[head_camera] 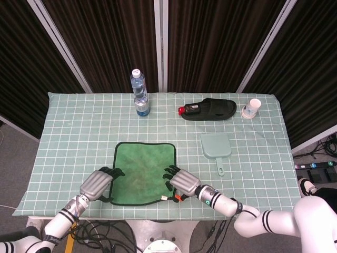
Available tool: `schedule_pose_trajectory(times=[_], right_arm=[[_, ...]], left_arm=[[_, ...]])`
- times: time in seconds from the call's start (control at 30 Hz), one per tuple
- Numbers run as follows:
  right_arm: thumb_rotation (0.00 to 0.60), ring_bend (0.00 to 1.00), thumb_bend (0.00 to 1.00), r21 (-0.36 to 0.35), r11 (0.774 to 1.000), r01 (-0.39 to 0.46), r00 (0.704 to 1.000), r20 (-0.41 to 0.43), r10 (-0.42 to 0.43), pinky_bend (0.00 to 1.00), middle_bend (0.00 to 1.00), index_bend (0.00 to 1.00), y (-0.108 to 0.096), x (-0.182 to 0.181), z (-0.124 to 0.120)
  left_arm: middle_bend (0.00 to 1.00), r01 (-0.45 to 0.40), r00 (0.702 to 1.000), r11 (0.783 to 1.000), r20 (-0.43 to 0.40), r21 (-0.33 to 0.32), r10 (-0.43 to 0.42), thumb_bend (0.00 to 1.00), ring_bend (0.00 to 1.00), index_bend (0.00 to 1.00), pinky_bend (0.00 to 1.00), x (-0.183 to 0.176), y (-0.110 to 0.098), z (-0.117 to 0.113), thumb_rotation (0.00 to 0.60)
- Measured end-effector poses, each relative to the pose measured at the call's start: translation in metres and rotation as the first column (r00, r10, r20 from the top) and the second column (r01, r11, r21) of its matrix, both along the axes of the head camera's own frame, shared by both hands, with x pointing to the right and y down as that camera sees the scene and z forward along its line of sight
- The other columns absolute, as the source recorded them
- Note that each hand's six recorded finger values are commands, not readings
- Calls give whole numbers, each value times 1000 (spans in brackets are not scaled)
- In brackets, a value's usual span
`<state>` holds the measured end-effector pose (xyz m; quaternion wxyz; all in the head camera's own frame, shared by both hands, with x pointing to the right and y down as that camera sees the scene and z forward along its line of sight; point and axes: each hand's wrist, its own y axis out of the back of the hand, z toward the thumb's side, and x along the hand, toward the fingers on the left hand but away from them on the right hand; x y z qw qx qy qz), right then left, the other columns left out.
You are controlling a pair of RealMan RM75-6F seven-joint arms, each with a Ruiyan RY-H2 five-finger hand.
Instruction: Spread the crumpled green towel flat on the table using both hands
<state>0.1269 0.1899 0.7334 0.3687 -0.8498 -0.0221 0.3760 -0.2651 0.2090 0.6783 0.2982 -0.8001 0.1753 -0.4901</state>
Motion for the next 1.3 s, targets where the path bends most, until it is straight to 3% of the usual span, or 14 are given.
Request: schedule_pose_trajectory(times=[0.07, 0.17, 0.43, 0.5, 0.67, 0.73, 0.87, 0.93, 1.03, 1.1, 1.2, 1.3], right_arm=[[291, 0, 5, 12, 1000, 10, 1000, -7, -10, 0, 77, 251, 2, 2, 0], [247, 0, 0, 30, 999, 25, 1000, -15, -24, 0, 38, 140, 6, 6, -2], [215, 0, 0, 64, 998, 4, 1000, -9, -3, 0, 19, 84, 6, 25, -21], [254, 0, 0, 75, 997, -30, 1000, -3, 30, 0, 25, 87, 0, 35, -28], [531, 0, 38, 127, 980, -151, 989, 19, 149, 0, 81, 144, -18, 62, -46], [598, 12, 95, 173, 960, -218, 976, 27, 217, 1, 132, 210, -28, 78, -55], [600, 52, 157, 278, 893, -354, 934, 49, 355, 25, 181, 273, -43, 115, -72], [600, 51, 165, 332, 840, -429, 898, 58, 436, 19, 180, 276, -48, 142, -83], [599, 36, 169, 397, 757, -519, 839, 67, 540, 0, 170, 273, -48, 186, -99], [600, 24, 169, 426, 705, -566, 800, 76, 596, 0, 162, 267, -45, 215, -112], [588, 4, 171, 468, 645, -604, 755, 76, 652, 0, 140, 234, -36, 249, -131], [567, 0, 172, 488, 602, -632, 717, 72, 694, 0, 126, 213, -25, 276, -148]], left_arm=[[273, -4, 1000, 1000, -5, 17, 4, 119, 274, 242, 225, 1, -2, -2, 600], [273, 3, 1000, 999, -8, 51, -3, 111, 274, 241, 225, 2, -7, -6, 600], [273, 103, 995, 990, -9, 101, -103, 110, 274, 241, 225, -14, -22, -8, 600], [273, 148, 989, 983, -4, 111, -148, 110, 274, 241, 225, -23, -26, -8, 600], [273, 294, 954, 946, 27, 139, -300, 117, 274, 241, 225, -58, -38, -8, 600], [273, 353, 930, 919, 45, 175, -366, 124, 274, 244, 225, -76, -43, -10, 600], [273, 438, 878, 855, 72, 277, -473, 127, 274, 247, 220, -114, -51, -17, 600], [273, 467, 848, 817, 90, 338, -522, 127, 274, 247, 219, -136, -51, -23, 600], [273, 477, 817, 780, 123, 406, -563, 127, 274, 247, 218, -164, -45, -34, 600], [273, 469, 809, 770, 140, 432, -571, 126, 274, 247, 217, -174, -40, -42, 600], [273, 456, 804, 769, 163, 449, -572, 127, 274, 247, 216, -185, -29, -55, 600], [273, 455, 802, 774, 175, 440, -571, 126, 274, 247, 215, -188, -15, -63, 600]])
